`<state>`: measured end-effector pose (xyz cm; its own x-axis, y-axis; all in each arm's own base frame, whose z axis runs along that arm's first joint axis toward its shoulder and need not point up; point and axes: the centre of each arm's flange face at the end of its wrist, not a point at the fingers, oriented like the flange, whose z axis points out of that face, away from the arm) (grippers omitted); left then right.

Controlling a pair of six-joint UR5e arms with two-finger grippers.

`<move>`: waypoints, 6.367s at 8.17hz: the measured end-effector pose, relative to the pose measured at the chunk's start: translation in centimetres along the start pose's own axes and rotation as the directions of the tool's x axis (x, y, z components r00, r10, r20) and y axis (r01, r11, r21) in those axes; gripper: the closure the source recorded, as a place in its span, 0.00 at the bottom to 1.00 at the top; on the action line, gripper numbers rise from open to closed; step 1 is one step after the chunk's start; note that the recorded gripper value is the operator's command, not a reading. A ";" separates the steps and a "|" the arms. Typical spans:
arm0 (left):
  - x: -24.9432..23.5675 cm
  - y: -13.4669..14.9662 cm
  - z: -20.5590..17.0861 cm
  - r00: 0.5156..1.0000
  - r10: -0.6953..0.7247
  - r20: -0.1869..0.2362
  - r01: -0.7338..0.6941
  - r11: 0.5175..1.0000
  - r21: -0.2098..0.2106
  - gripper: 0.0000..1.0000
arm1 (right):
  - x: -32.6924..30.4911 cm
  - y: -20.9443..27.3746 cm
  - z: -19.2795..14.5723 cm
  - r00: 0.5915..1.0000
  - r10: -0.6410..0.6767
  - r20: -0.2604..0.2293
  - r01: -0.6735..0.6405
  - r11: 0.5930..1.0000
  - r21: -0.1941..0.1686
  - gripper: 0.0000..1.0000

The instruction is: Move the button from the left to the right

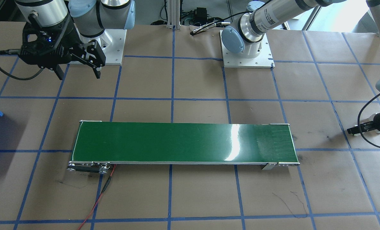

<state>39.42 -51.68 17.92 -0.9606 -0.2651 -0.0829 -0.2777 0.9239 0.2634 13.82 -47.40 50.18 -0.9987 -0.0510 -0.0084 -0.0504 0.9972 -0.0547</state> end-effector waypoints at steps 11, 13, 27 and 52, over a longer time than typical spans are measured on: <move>9.1 4.6 -15.7 0.992 0.126 0.031 -0.129 0.977 0.171 1.00 | 0.0 0.0 0.1 1.000 0.000 0.000 0.000 1.000 -0.001 0.00; 19.4 5.3 -19.3 0.965 0.254 0.065 -0.262 0.944 0.201 1.00 | 0.0 0.0 0.1 1.000 0.000 0.000 0.000 1.000 -0.001 0.00; 36.7 5.6 -10.0 0.950 0.311 -0.005 -0.308 0.945 0.113 0.00 | 0.0 0.0 0.1 1.000 0.001 0.000 -0.001 1.000 -0.002 0.00; 39.0 16.7 -22.6 0.981 0.190 0.047 -0.196 0.953 0.230 0.00 | 0.8 -9.0 18.7 0.999 0.044 0.010 -0.042 0.993 -0.111 0.00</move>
<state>-2.83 -52.79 40.87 -0.9945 -0.0710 -0.0768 -0.0747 0.9961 0.0464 13.72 -57.38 31.98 -0.9997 -0.0079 -0.0211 -0.0091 0.9984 0.0566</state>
